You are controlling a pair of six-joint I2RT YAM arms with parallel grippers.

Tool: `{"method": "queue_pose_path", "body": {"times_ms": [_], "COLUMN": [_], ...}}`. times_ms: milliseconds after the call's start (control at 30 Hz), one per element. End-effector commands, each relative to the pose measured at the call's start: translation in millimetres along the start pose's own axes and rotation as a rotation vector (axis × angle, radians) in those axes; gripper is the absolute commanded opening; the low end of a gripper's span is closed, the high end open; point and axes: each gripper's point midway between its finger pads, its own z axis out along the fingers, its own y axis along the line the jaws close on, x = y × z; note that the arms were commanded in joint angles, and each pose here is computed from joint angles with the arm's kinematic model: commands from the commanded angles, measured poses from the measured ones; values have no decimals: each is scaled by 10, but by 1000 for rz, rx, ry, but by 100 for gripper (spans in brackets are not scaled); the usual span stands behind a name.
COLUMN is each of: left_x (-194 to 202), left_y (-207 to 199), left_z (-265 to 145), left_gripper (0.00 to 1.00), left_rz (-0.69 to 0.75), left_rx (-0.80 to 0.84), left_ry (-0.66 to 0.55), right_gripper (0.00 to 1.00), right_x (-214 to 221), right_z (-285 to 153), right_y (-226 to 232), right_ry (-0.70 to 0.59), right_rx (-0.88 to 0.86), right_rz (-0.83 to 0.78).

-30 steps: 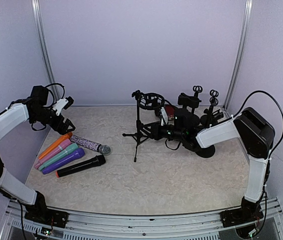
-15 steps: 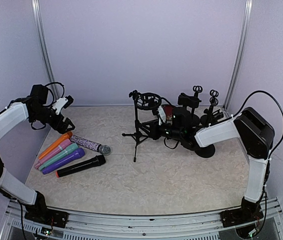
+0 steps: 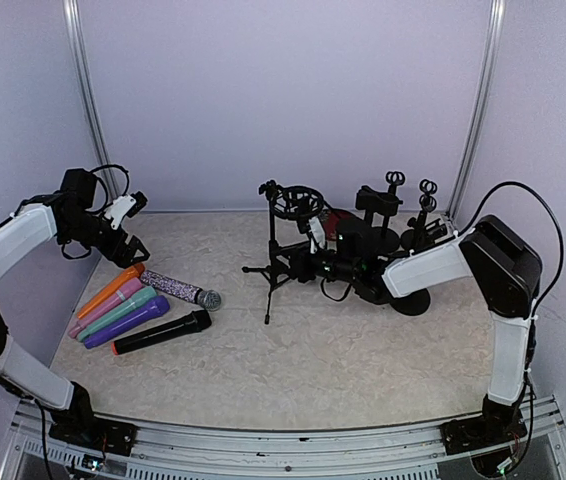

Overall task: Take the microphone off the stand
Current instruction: Unscrew the knob on the stand of the microphone stand.

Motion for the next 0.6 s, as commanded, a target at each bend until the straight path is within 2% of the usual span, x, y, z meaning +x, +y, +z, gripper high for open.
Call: {"method": "queue_pose_path", "body": {"times_ms": [0, 300, 467, 567], "left_x": [-53, -76, -80, -85], "left_y": [46, 61, 66, 66], "left_z": [-70, -92, -102, -95], "left_gripper": [94, 94, 94, 94], "left_rz": [15, 16, 22, 20], "left_rx": [-15, -19, -22, -18], "left_ry": [-7, -5, -4, -5], "right_gripper": [32, 26, 13, 0], "right_x": [-56, -138, -89, -63], "right_z": [35, 128, 152, 142], "right_y": [24, -19, -39, -77], "right_ry": [-39, -68, -49, -50], "right_rx": [18, 52, 66, 86], "right_rz": [-8, -20, -13, 1]}}
